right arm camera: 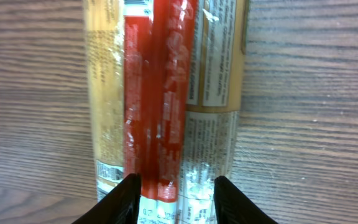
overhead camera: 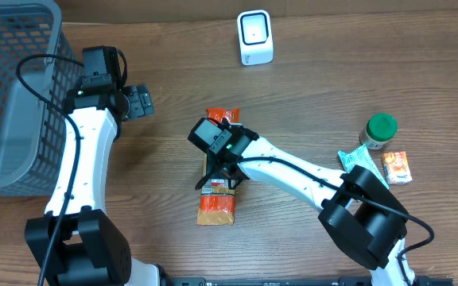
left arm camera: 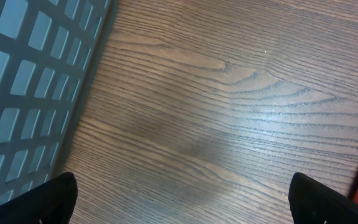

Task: Scan the item barcode
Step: 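Lower the right gripper and pinch the pasta packet's red strip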

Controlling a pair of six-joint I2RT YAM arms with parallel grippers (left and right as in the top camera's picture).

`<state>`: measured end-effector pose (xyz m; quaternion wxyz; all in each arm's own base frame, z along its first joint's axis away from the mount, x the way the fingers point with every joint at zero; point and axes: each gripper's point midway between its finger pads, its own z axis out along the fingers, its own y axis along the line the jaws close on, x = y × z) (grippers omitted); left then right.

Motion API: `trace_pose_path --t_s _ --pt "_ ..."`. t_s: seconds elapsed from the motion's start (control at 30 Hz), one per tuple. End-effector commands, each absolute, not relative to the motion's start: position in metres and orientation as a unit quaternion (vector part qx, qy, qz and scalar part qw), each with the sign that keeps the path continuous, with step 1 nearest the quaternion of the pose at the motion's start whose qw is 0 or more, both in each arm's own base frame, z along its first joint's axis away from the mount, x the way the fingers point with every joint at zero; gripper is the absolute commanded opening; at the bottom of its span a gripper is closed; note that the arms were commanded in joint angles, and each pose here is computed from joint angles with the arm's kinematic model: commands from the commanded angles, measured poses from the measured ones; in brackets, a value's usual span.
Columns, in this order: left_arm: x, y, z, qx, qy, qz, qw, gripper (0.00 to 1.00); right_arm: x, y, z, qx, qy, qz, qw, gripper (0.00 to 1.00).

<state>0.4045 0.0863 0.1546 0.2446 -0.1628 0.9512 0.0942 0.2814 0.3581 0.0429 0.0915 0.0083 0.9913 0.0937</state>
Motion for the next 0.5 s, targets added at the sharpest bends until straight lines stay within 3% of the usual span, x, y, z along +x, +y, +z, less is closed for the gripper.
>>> trace_pose_path --t_s 0.0,0.47 --pt "0.408 0.087 0.160 -0.165 0.949 0.096 0.252 1.00 0.287 0.371 0.059 -0.007 0.987 0.110 0.113 0.43" --pt "0.408 0.087 0.160 -0.164 0.949 0.096 0.252 1.00 0.276 0.371 0.039 -0.023 0.988 0.079 0.129 0.49"
